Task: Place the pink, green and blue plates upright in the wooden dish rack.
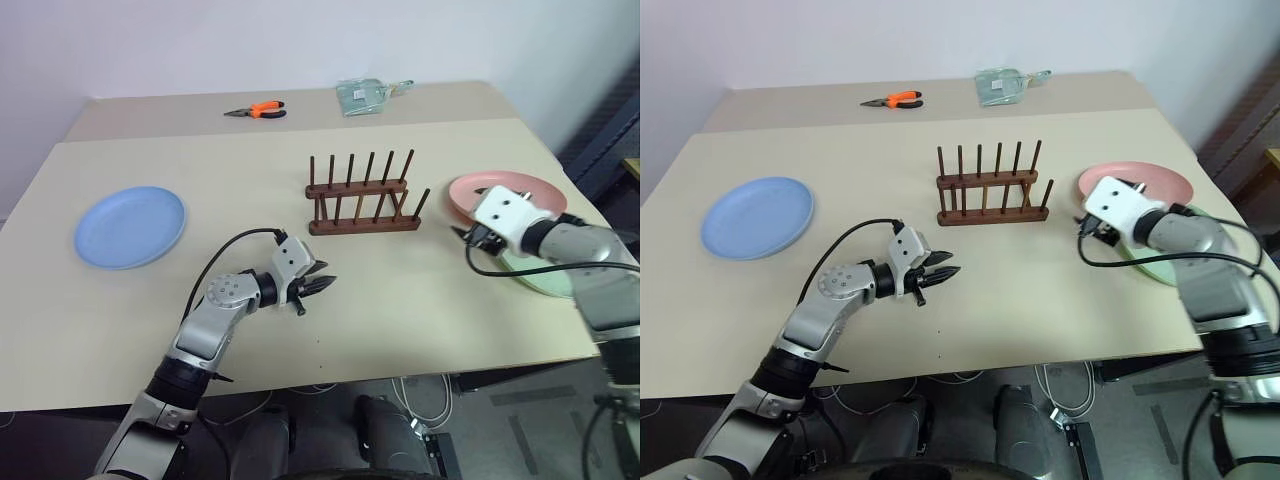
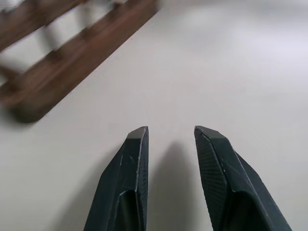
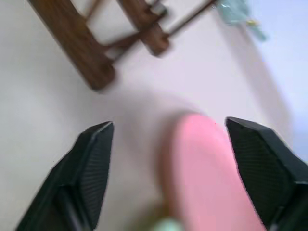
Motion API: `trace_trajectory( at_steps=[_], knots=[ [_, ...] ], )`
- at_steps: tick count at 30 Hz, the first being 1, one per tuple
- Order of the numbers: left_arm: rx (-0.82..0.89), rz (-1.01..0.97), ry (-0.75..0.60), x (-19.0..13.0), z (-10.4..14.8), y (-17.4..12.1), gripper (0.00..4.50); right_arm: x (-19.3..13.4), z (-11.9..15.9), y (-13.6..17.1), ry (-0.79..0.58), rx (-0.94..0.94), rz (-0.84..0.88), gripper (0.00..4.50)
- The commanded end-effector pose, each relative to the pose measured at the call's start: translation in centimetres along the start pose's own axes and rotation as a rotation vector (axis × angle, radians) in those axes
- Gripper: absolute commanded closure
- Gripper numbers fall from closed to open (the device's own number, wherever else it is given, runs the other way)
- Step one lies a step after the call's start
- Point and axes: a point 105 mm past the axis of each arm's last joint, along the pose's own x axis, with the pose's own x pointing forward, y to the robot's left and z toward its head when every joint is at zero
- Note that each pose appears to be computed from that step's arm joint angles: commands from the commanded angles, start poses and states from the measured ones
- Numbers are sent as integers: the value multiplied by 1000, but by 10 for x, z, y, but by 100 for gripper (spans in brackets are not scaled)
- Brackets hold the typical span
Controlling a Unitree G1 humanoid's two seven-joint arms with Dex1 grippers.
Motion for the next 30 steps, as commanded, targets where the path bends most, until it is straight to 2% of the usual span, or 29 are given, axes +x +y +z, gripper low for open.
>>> trace_trajectory(
  at_steps=[1, 7, 9, 11, 16, 21, 23, 26, 27, 28, 30],
  knots=[
    [15, -28, -56, 4, 18, -4, 302, 4, -21, -4, 55, -21, -18, 72],
    [17, -60, -117, 10, 34, -11, 302, 38, -47, -1, 139, -79, -46, 72],
    [13, -61, -138, 9, 39, -12, 302, 45, -50, -2, 156, -113, -48, 124],
    [10, -56, -151, 7, 42, -13, 302, 49, -47, -3, 148, -133, -46, 203],
    [-6, -41, -153, 2, 41, -13, 302, 52, -38, -4, 112, -143, -56, 447],
    [-10, -17, -157, -2, 41, -9, 302, 39, -8, -28, 8, -210, -171, 447],
    [-10, -3, -157, -4, 41, -5, 302, 28, 21, -46, -125, -55, -249, 447],
    [-11, 7, -160, -7, 41, -1, 302, 2, 69, -72, -421, 408, -306, 447],
    [-12, 10, -162, -8, 41, 1, 302, -6, 81, -78, -517, 586, -284, 447],
    [-14, 10, -164, -9, 42, 2, 302, -22, 107, -81, -697, 795, -190, 447],
    [-16, 6, -167, -10, 42, 3, 302, -42, 136, -81, -890, 1051, -33, 447]
  ],
)
